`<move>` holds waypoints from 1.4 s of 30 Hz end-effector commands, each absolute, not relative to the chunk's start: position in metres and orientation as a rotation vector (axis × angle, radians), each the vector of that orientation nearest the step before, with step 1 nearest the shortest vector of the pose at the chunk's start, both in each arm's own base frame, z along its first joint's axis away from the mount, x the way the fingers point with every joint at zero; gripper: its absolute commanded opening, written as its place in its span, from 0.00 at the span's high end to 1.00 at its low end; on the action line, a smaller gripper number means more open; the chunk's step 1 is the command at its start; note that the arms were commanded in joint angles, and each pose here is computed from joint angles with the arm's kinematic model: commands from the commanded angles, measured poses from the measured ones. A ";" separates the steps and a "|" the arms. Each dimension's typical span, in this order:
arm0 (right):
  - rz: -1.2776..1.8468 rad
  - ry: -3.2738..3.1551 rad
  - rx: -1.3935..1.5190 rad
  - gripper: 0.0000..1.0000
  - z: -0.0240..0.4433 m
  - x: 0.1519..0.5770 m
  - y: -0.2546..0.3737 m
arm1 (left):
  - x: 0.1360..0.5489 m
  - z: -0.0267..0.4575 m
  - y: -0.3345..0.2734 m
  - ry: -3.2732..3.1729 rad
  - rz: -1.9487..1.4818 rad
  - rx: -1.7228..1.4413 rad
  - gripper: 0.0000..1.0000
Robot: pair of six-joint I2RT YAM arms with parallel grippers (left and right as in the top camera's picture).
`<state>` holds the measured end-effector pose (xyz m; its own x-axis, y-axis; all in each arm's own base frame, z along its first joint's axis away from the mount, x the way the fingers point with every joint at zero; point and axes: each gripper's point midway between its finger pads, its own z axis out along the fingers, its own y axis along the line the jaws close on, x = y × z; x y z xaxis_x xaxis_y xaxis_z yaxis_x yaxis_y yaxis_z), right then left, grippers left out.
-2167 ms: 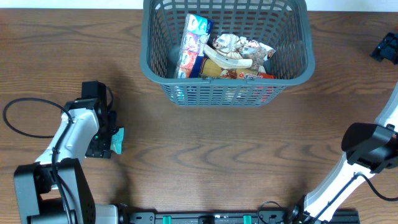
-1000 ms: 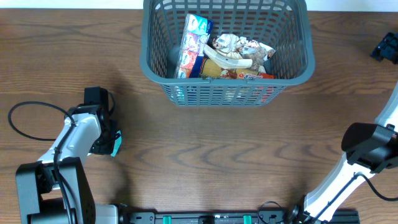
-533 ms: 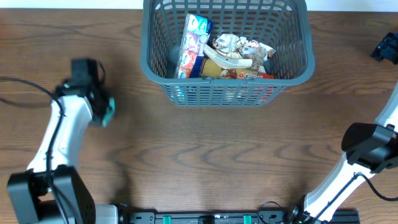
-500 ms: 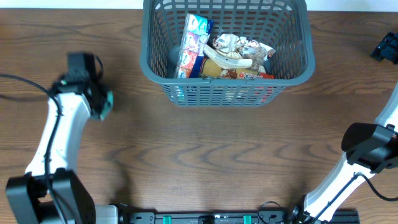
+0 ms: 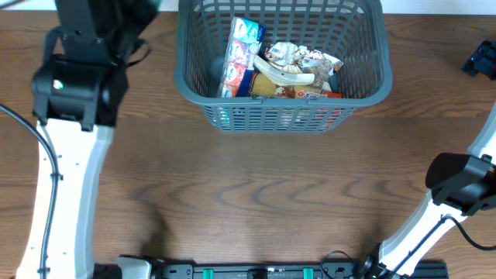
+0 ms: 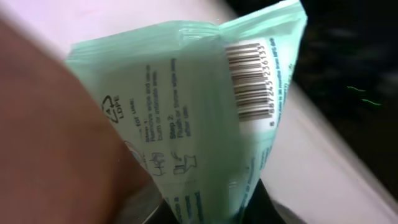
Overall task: Pack container
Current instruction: 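Lift the mint-green packet and carry it over the basket, then lower the packet into the basket and open the left gripper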
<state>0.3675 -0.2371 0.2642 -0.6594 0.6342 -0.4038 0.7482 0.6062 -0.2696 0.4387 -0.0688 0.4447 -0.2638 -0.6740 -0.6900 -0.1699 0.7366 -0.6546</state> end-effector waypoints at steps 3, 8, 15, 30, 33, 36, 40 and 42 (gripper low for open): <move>-0.630 2.559 1.150 0.01 0.263 0.366 -0.239 | 0.439 0.452 -0.139 1.833 -0.602 -0.414 0.94; -0.630 2.559 1.150 0.01 0.263 0.366 -0.239 | 0.450 0.417 -0.201 1.925 -0.646 -0.314 0.94; -0.630 2.559 1.150 0.01 0.263 0.366 -0.239 | 0.464 0.346 -0.261 2.081 -0.630 -0.231 0.94; -0.630 2.559 1.150 0.01 0.263 0.366 -0.239 | 0.466 0.247 -0.267 2.346 -0.454 -0.189 0.84; -0.630 2.559 1.150 0.01 0.263 0.366 -0.239 | 0.466 0.236 -0.266 2.375 -0.428 -0.177 0.83; -0.630 2.559 1.150 0.01 0.263 0.366 -0.239 | 0.465 0.227 -0.265 2.398 -0.411 -0.177 0.83; -0.630 2.559 1.150 0.01 0.263 0.366 -0.239 | 0.466 0.225 -0.262 2.397 -0.389 -0.177 0.71; -0.630 2.559 1.150 0.01 0.263 0.366 -0.239 | 0.468 0.225 -0.259 2.396 -0.386 -0.184 0.68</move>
<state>0.3675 -0.2371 0.2642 -0.6594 0.6342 -0.4038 0.7482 0.6062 -0.2696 0.4644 -0.2682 0.2267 -0.7559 -0.2392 -0.6094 -0.0171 0.9378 -0.3469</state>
